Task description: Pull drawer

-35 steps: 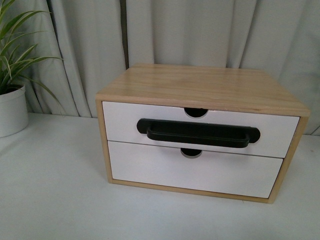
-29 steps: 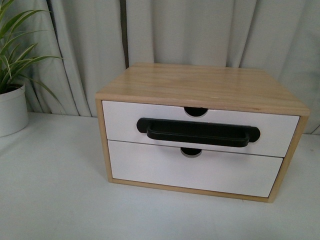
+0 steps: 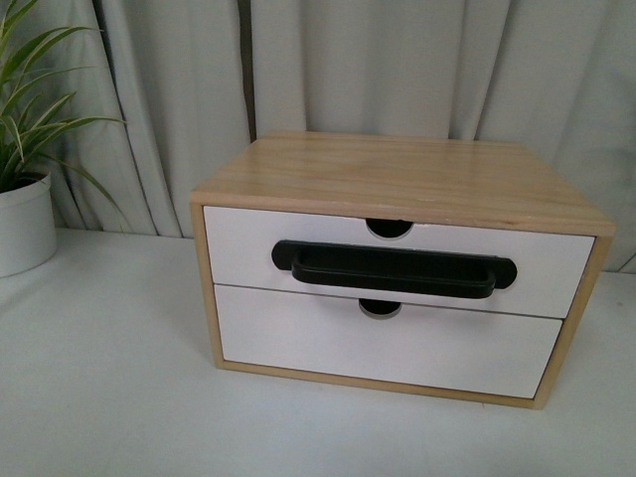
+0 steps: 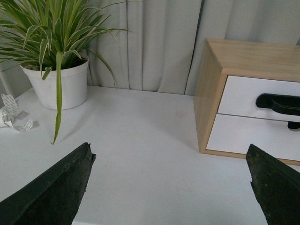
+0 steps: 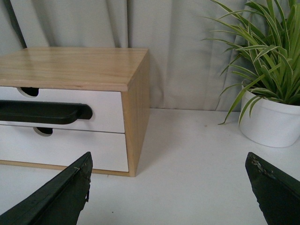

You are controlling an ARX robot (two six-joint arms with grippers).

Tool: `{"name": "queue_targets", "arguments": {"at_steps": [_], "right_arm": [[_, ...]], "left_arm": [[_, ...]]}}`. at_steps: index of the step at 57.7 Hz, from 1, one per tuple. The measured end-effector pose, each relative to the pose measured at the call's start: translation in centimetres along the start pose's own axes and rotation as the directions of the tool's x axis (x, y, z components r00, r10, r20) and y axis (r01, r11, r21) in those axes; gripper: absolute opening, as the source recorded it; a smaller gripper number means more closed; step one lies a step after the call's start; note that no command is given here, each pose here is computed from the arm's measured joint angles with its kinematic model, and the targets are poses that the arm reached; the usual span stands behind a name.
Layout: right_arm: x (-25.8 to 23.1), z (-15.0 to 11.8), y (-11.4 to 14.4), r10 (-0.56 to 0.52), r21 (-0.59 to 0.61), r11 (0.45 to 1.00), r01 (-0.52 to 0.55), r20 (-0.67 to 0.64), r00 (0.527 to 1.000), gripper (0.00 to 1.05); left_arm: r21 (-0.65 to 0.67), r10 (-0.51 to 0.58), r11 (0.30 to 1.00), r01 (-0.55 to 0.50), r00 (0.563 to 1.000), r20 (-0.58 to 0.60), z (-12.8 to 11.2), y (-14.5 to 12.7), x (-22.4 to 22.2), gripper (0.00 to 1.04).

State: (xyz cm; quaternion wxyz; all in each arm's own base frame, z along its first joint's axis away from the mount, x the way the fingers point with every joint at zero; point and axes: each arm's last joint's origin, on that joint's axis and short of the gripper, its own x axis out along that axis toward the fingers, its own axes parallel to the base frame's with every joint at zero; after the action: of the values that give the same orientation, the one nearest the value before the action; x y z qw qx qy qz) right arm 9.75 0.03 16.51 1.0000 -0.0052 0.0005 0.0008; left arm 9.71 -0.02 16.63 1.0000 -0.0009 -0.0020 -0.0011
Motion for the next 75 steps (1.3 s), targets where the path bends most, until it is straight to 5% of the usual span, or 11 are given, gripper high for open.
{"name": "queue_targets", "arguments": {"at_steps": [23, 30, 34, 42, 49, 58, 75], "right_arm": [[0.0, -0.1, 0.0, 0.012, -0.001, 1.0, -0.012, -0.016, 1.0, 0.96], [0.4, -0.1, 0.4, 0.119, -0.018, 0.992, -0.126, -0.218, 0.969, 0.96], [1.0, 0.5, 0.6, 0.175, -0.041, 0.981, -0.191, -0.248, 0.953, 0.96], [2.7, 2.7, 1.1, 0.286, -0.133, 0.935, -0.329, -0.266, 0.921, 0.96], [4.8, 4.1, 1.9, 0.375, -0.236, 0.858, -0.456, -0.319, 0.87, 0.96], [8.2, 5.8, 3.1, 0.442, -0.348, 0.729, -0.59, -0.419, 0.793, 0.96], [11.6, 5.5, 4.8, 0.498, -0.428, 0.516, -0.742, -0.555, 0.666, 0.96]], "left_arm": [[0.0, 0.0, 1.0, 0.0, 1.0, 0.0, 0.0, 0.0, 0.0, 0.99], [0.112, 0.298, 0.945, -0.308, 0.95, 0.096, 1.1, -0.5, 0.4, 0.99], [0.216, 0.34, 0.912, -0.348, 0.937, 0.075, 1.1, -1.1, 0.9, 0.99], [0.436, 0.117, 0.894, -0.107, 0.993, 0.004, 1.5, -2.4, 3.0, 0.99], [0.569, -0.091, 0.817, 0.093, 0.995, -0.032, 2.9, -3.4, 5.4, 0.99], [0.726, -0.333, 0.583, 0.365, 0.922, -0.196, 3.6, -5.3, 10.3, 0.99], [0.798, -0.424, 0.26, 0.544, 0.807, -0.412, 3.8, -8.5, 15.7, 0.99]]}}
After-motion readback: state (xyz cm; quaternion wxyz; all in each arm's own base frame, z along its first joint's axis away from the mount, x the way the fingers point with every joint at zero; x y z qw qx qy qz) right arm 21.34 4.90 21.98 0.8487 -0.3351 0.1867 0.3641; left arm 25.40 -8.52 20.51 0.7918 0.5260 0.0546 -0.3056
